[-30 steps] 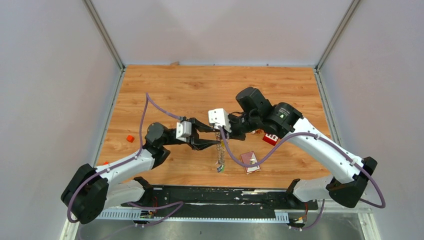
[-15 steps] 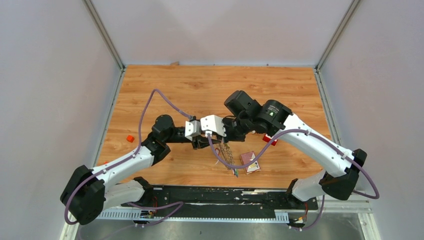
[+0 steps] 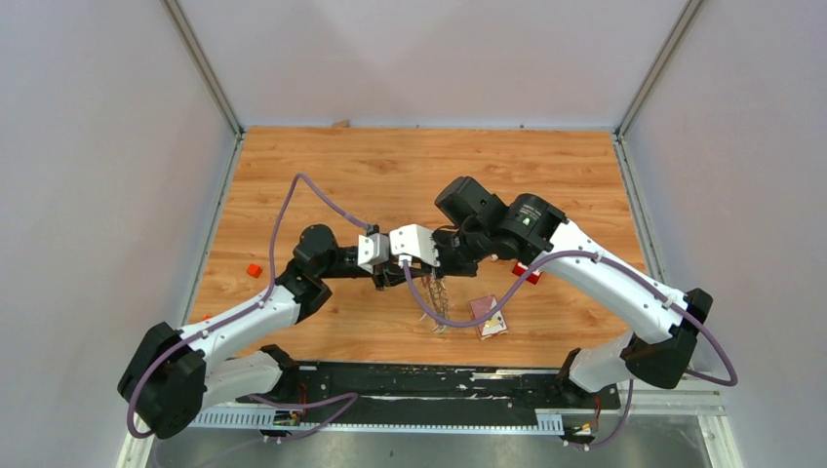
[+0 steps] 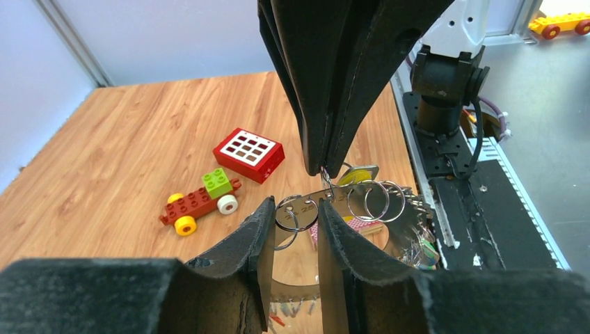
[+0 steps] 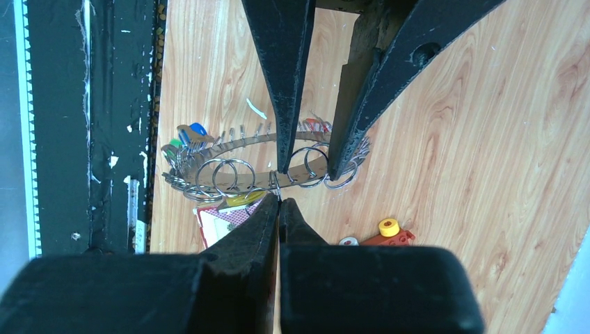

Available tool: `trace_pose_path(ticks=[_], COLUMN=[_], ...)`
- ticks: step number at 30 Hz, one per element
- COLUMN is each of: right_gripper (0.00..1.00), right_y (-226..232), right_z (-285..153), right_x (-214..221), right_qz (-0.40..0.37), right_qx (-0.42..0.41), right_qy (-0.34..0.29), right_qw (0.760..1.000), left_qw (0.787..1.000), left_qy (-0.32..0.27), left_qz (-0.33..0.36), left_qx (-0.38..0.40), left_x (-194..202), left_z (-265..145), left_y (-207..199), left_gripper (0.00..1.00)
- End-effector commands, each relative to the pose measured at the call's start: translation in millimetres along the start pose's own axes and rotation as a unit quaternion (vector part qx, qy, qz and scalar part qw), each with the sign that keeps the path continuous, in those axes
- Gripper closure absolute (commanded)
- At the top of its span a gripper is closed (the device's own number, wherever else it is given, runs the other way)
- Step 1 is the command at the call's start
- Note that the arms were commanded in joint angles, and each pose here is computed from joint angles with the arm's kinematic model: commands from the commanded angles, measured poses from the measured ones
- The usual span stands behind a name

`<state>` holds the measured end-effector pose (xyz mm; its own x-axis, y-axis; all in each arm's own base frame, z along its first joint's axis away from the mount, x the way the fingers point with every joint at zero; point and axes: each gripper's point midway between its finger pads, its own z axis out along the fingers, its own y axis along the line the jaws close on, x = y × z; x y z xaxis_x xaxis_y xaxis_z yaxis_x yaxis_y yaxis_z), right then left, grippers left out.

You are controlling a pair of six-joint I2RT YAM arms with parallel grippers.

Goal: Put the keys on the keyring

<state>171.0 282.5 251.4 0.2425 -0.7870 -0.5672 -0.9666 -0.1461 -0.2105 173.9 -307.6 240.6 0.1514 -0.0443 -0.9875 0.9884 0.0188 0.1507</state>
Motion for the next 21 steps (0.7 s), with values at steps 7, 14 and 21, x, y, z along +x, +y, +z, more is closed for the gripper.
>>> trace_pose_path(ticks=[7,14,21], right_gripper=[1.00,1.00,1.00], right_y=[-18,-21,-23], right_z=[-7,-10,-8], right_x=[-18,-13,-11], right_qz=[-0.012,-0.017,-0.018], right_qx=[0.038,0.052,0.058], right_qy=[-0.024,-0.012,-0.010], right_qw=[0.999,0.998,0.998], left_qw=[1.000,0.999,0.998], left_qy=[-0.024,-0.025,-0.043], left_qz=[0.013,0.035,0.037], left_qx=[0.013,0.007,0.031], left_x=[-11,-9,-19], left_z=[-1,-5,-4], left_y=[-7,-6,-15], left_gripper=[0.65,0.58,0.59])
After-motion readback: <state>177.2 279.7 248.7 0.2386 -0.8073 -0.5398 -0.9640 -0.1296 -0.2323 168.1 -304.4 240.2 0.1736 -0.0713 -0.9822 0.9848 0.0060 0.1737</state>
